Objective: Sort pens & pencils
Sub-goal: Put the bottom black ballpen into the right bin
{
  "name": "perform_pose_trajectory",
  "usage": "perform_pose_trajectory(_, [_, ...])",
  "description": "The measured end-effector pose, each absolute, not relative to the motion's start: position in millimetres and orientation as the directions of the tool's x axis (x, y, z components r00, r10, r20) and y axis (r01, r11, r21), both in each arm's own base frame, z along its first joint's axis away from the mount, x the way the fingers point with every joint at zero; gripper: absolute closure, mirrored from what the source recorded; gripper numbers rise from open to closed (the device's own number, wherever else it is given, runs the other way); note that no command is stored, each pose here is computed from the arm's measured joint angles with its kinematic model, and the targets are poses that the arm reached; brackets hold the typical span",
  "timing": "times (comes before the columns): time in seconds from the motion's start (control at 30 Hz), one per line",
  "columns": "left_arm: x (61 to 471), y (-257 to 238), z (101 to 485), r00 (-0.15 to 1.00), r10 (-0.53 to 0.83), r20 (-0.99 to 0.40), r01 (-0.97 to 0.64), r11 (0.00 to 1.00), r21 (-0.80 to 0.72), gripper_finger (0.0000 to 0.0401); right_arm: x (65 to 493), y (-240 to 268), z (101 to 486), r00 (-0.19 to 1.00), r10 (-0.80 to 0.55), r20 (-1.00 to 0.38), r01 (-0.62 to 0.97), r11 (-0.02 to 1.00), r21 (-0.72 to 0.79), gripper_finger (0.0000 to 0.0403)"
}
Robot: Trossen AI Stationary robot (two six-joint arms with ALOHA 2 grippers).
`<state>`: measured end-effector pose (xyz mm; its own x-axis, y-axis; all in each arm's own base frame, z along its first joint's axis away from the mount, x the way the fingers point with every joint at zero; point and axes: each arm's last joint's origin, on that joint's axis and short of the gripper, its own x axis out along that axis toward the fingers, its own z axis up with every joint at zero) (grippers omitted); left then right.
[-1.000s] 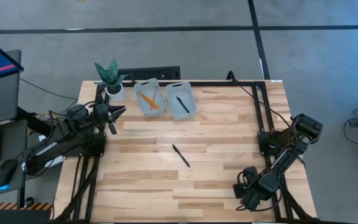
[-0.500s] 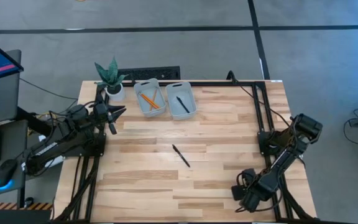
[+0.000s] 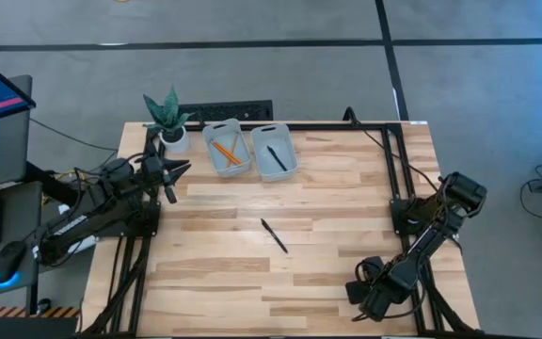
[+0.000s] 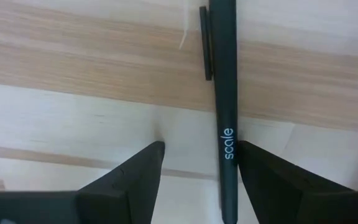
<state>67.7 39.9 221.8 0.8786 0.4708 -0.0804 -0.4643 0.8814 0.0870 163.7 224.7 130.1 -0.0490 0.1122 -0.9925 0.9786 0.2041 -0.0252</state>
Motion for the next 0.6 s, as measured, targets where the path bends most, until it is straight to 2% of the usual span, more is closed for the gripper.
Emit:
perform_pose_trajectory(0.2, [67.7,39.9,221.8,0.879,0.471,-0.080,-0.464,0.881,0.087,0.0349,163.0,223.2,129.9,-0.058,0.098,-0.993,0.966,0.257,-0.031,0.0168])
perform_pose_trajectory(0.6, [67.7,39.9,221.8,0.879,0.471,-0.080,-0.464,0.881,0.087,0.0349,162.4,222.2,129.7,-0.063,0.089,-0.994,0.958,0.284,-0.036,0.0168])
